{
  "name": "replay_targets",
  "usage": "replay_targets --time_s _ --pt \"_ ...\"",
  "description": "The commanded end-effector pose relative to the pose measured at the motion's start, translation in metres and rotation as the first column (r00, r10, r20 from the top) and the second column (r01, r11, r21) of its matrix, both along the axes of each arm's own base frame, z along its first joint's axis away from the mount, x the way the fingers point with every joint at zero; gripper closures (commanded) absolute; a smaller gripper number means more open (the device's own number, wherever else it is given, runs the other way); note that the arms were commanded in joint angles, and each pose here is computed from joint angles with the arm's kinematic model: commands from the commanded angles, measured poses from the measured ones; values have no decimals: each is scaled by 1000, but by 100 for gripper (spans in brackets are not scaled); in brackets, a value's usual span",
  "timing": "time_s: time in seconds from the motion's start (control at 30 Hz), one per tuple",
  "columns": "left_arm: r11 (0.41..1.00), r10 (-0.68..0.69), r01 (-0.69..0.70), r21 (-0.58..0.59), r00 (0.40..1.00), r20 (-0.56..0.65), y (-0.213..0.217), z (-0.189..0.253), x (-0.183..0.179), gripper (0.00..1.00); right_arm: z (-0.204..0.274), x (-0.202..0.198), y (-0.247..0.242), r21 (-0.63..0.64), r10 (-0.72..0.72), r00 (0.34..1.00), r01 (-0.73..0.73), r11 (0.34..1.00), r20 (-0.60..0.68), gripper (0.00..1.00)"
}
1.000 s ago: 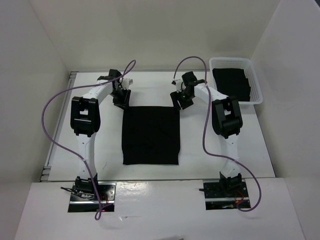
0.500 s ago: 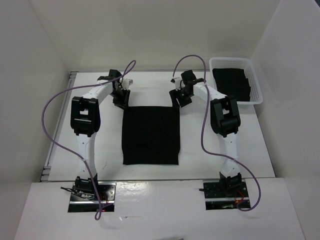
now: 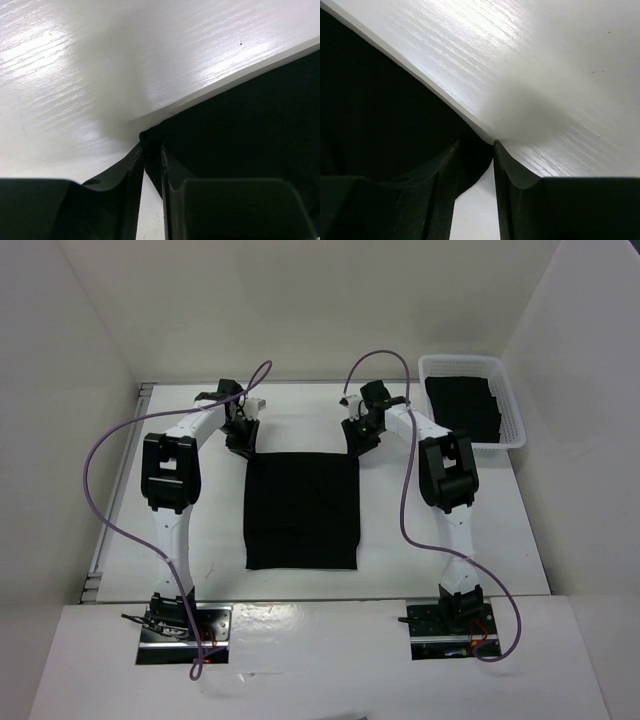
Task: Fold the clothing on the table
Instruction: Fold the skirt
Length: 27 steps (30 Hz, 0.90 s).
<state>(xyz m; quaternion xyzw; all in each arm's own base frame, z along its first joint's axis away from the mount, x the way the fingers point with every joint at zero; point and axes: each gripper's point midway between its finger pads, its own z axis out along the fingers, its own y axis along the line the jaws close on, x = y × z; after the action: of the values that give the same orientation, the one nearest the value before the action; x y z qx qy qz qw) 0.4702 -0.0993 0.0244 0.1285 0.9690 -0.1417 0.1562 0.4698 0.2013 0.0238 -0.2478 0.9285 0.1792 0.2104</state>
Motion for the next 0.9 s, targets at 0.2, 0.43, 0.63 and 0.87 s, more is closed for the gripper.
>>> replay_targets --time_s 0.2,0.43,0.63,0.87 --pt "999 -39 39 -18 999 -15 -5 0 -5 78 7 -13 2 -13 32 999 -32 999 -3 71" --pt "997 -69 68 -25 997 -21 -15 0 -10 89 9 -13 -1 -24 35 999 -35 999 6 100" --pt "996 -93 93 -13 995 39 -20 16 9 100 26 7 1 -33 14 998 -12 999 58 100" --pt "990 -134 137 -10 978 159 -24 56 39 100 63 46 2 -43 -27 982 36 998 185 100"
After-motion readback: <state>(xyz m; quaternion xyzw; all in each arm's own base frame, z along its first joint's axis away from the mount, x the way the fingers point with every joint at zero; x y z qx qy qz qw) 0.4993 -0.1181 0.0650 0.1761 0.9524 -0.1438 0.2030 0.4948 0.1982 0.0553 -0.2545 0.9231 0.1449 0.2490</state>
